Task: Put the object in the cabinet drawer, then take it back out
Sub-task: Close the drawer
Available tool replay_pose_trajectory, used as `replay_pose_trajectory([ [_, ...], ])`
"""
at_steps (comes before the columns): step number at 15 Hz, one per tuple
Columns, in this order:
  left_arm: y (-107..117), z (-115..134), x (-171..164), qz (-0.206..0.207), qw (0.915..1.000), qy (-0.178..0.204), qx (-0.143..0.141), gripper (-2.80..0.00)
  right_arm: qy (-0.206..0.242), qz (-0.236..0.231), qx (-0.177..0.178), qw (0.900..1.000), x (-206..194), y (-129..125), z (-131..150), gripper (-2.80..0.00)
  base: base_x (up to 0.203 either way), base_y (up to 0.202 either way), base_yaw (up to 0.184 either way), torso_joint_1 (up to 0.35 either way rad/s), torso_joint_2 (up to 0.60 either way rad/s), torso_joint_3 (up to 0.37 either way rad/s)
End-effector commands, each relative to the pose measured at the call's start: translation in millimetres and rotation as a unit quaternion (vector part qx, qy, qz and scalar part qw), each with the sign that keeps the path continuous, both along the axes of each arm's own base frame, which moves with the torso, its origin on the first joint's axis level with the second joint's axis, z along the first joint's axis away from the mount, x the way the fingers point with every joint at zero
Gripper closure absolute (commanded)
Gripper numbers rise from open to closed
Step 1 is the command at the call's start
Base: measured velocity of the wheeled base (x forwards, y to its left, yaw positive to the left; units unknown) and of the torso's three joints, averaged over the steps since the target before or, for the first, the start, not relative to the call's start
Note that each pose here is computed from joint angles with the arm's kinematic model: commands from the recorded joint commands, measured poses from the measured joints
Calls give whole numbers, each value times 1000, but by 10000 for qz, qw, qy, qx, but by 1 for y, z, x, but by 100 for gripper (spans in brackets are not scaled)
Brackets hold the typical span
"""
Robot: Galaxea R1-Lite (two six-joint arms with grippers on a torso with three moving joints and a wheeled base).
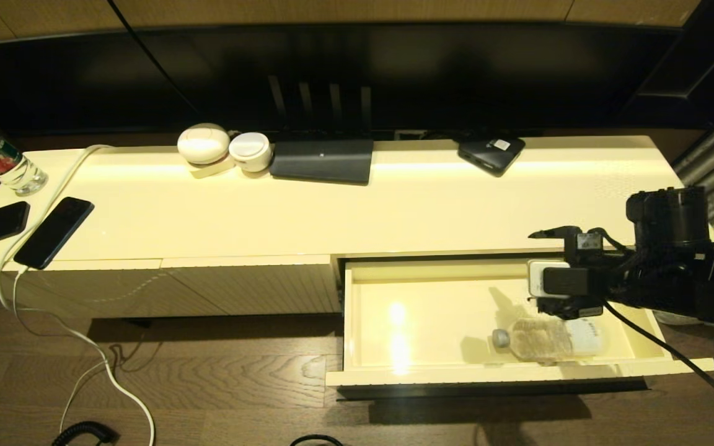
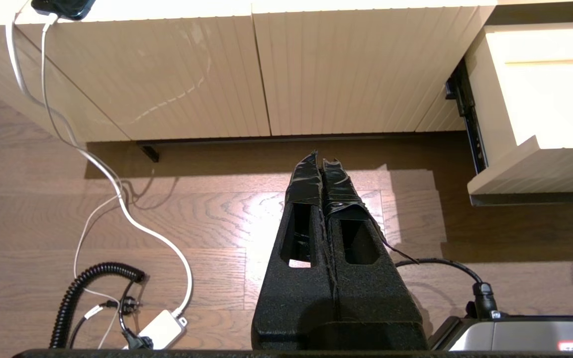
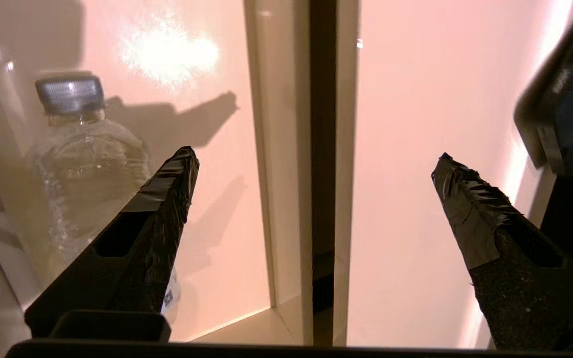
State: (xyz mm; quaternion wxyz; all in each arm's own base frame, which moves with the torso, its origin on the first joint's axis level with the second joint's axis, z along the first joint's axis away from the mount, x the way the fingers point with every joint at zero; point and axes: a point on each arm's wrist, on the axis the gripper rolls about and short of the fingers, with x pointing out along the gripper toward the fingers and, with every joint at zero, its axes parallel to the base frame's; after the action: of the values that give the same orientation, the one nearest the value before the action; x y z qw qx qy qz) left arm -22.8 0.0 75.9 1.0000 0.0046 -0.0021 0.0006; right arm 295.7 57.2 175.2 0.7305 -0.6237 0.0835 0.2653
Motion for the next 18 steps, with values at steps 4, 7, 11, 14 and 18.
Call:
replay_pose_trajectory([
  [4, 0, 0, 0, 1, 10000, 6, 0, 0, -16, -575, 1198, 9911, -39, -7, 23, 0, 0, 0, 0, 0, 0, 0],
  [7, 0, 0, 0, -6, 10000, 6, 0, 0, 293, -784, 1622, 9832, -68, -11, 12, 0, 0, 0, 0, 0, 0, 0],
  [11, 0, -1, 0, 1, 10000, 9, 0, 0, 839, -830, 1743, 9776, -117, -19, -19, 0, 0, 0, 0, 0, 0, 0],
  [14, 0, 0, 0, 1, 10000, 6, 0, 0, 1382, -666, 1732, 9729, -145, -22, -48, 0, 0, 0, 0, 0, 0, 0],
  [18, 0, 0, 0, -6, 10000, 6, 0, 0, 2639, -448, 1646, 9493, -162, -23, -70, 0, 0, 0, 0, 0, 0, 0],
])
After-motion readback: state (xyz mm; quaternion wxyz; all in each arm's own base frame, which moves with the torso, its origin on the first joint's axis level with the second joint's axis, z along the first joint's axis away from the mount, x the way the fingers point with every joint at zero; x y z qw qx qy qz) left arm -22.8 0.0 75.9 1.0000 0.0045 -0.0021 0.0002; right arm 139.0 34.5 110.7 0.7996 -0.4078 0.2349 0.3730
